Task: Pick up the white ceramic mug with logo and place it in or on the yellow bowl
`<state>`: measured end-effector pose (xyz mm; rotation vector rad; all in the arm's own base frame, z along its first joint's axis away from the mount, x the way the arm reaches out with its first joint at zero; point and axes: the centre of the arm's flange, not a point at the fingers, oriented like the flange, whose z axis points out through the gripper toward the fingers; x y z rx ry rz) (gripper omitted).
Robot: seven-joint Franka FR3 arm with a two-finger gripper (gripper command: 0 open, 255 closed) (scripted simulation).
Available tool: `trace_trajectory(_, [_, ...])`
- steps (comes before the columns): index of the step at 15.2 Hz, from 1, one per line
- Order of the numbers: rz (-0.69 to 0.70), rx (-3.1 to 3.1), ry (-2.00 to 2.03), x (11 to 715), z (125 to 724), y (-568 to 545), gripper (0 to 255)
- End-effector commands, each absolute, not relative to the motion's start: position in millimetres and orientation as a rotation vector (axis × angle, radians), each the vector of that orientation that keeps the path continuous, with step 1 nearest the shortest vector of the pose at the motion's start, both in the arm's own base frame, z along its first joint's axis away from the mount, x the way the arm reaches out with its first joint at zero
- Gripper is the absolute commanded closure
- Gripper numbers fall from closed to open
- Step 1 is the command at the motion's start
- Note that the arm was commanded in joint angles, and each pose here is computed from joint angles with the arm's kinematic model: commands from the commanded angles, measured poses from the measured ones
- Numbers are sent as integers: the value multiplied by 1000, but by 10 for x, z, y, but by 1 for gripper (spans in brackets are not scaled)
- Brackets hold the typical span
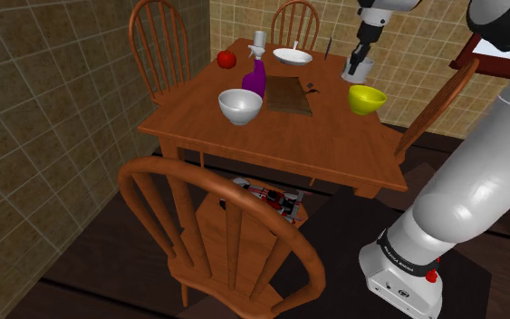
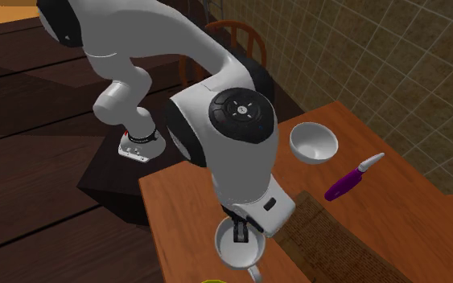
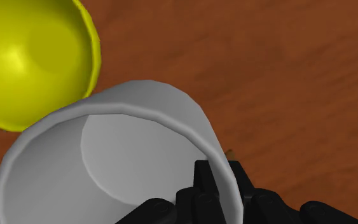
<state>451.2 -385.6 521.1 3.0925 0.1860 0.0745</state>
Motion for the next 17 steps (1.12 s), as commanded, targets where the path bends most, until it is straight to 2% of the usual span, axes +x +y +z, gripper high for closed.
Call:
trace_trajectory(1, [74,3092,189,4450,5188,-4128,255])
trace_trajectory(12, [74,3092,189,4219,5224,-5537,255])
trace_trajectory(17, [74,3092,189,4219,4960,-5537,255])
